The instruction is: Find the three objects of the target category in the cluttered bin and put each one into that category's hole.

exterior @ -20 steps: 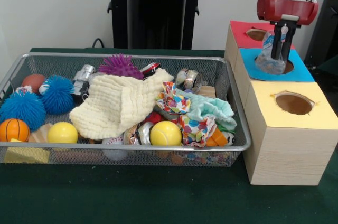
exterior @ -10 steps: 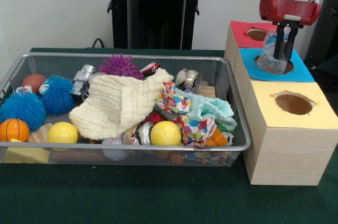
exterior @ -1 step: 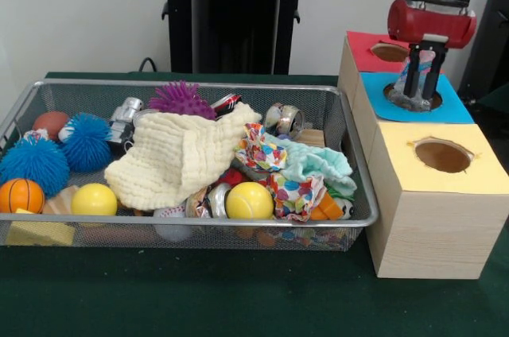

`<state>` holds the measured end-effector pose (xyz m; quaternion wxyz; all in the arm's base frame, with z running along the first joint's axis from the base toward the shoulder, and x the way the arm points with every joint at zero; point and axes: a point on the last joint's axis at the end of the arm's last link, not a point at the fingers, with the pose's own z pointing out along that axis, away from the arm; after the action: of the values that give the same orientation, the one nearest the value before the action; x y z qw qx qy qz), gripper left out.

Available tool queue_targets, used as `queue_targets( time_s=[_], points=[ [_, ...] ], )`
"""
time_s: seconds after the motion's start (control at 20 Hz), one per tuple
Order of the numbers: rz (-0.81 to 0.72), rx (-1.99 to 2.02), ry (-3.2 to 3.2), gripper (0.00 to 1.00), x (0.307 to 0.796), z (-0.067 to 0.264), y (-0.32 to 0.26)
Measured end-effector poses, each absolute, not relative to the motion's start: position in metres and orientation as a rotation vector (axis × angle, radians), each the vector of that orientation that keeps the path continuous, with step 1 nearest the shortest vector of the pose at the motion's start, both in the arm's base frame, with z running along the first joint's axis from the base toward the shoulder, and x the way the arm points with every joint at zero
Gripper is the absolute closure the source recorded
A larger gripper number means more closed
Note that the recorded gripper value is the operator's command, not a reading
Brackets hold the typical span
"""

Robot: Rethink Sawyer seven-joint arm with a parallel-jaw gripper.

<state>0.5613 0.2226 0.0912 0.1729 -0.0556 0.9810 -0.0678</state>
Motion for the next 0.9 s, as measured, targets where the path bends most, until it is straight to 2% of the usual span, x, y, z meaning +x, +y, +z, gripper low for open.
queue_targets(
  time_s=[0.6, 0.9],
  points=[
    [-0.198, -0.158, 2.801, 0.0, 0.555, 0.085, 0.221],
    [-0.198, -0.147, 2.803, 0.0, 0.557, 0.099, 0.221]
  ],
)
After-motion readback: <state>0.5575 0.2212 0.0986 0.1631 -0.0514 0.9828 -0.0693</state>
